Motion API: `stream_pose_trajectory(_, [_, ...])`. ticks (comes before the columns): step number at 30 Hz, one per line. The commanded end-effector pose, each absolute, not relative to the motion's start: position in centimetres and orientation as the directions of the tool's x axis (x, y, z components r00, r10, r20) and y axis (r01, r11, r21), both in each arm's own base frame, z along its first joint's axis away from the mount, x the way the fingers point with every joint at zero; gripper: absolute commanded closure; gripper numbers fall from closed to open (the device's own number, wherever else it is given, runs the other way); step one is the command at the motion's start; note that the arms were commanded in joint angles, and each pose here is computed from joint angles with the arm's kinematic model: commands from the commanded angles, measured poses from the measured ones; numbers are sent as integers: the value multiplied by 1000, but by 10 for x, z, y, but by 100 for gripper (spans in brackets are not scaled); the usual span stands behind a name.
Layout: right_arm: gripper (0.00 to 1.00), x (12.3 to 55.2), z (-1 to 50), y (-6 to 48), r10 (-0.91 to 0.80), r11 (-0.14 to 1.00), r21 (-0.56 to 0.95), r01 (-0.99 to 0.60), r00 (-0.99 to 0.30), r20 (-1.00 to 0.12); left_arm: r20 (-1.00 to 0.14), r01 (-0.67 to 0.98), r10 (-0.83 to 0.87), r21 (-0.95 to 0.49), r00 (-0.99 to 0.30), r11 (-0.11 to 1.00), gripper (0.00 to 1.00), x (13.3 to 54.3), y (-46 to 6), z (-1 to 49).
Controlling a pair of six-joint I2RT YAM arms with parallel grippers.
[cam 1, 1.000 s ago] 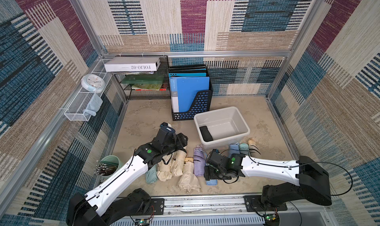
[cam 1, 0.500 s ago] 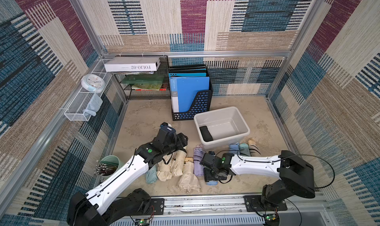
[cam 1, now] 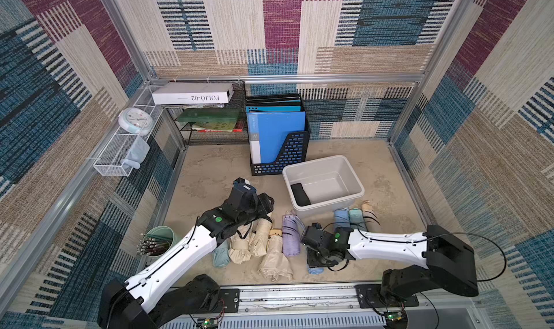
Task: Put the umbrella into the storage box
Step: Pick up the umbrella from the center of the board.
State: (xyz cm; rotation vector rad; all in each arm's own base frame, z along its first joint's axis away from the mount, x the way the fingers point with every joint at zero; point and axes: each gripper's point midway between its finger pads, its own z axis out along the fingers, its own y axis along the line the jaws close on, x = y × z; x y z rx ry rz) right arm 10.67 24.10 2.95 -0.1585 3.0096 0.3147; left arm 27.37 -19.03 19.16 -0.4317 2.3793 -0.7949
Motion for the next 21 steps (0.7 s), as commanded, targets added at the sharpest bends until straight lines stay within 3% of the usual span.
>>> stream_pose_trajectory(1, [60,104,36,226,-63,980,182,-86,-989,-130,-427,-91,-482,-669,-765,737,23,278,-197,204])
stream_pose_trajectory(10, [68,93,80,207,-155,918,321,-232,-957,-246,-449,-11,-453,-701,-770,713,22,280,-209,228])
stream_pose_trajectory(15, [70,99,139,213,-176,819,435,-375,-885,-430,-467,42,-427,-711,-774,702,22,281,-216,240])
stream_pose_trajectory(21, [72,125,206,215,-154,804,381,-456,-780,-607,-467,57,-421,-720,-778,692,22,288,-224,244])
